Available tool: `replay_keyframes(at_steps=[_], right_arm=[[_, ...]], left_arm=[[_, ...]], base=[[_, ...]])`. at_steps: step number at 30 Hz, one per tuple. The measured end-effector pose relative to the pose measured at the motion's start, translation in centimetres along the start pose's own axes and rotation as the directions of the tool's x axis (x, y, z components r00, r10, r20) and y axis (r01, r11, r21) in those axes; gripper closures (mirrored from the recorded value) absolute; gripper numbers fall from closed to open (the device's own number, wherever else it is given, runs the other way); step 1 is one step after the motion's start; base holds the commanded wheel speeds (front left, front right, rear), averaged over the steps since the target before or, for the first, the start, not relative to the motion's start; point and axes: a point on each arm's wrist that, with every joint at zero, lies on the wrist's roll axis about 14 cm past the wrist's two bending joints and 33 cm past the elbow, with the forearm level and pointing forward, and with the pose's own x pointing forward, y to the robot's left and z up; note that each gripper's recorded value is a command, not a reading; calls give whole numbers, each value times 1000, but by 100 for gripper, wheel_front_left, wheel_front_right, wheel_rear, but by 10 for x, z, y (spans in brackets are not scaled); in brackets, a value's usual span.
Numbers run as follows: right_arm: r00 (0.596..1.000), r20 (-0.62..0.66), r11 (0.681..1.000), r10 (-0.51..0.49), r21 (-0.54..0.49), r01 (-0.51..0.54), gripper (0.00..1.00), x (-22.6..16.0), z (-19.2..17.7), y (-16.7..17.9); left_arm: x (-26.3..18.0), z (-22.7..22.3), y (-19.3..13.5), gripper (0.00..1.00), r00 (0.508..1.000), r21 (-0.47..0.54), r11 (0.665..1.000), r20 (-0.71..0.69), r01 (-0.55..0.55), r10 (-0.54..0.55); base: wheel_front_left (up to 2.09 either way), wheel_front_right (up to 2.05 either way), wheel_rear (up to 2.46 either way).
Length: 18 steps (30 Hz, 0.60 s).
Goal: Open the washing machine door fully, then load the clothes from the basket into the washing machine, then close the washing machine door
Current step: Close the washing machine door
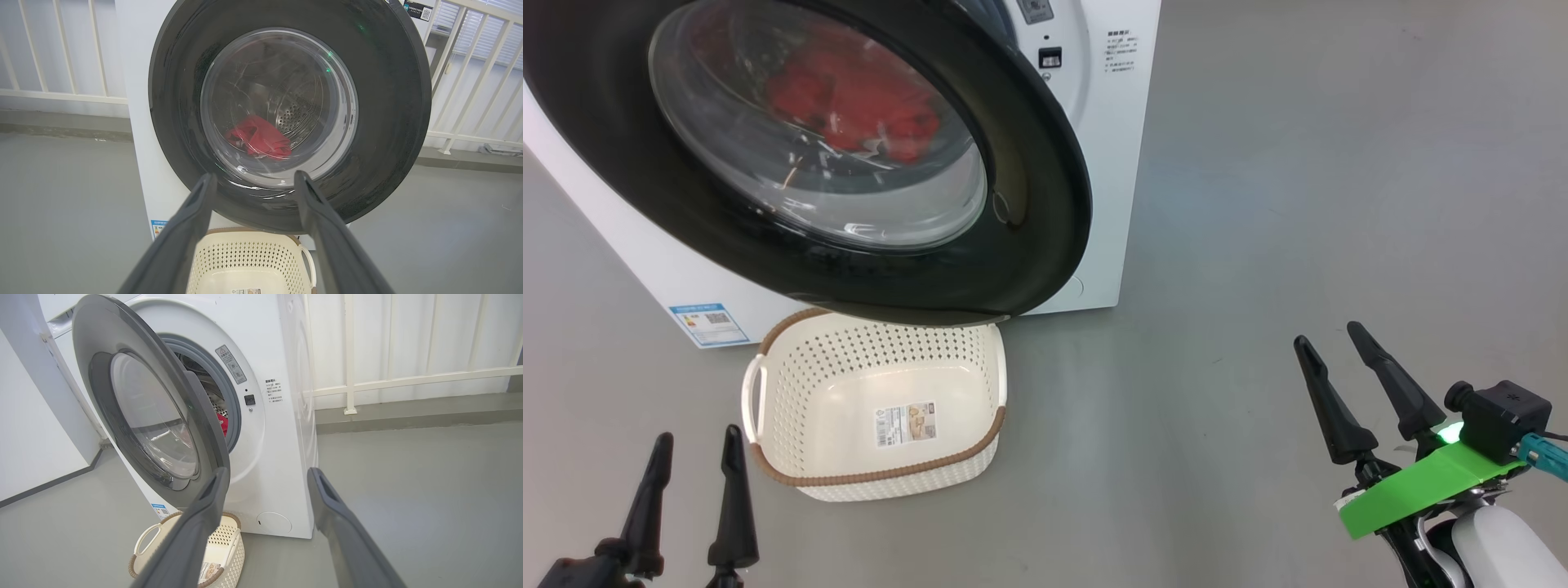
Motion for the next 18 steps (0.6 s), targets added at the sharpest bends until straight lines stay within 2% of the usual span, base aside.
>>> replay_keyframes(at_steps=[18], right_arm=[[1000,-7,1000,-1,3,1,0,2,-3,-1]], left_arm=[[0,-2,1,0,1000,-3,1000,-1,-7,7]], base=[[0,0,0]])
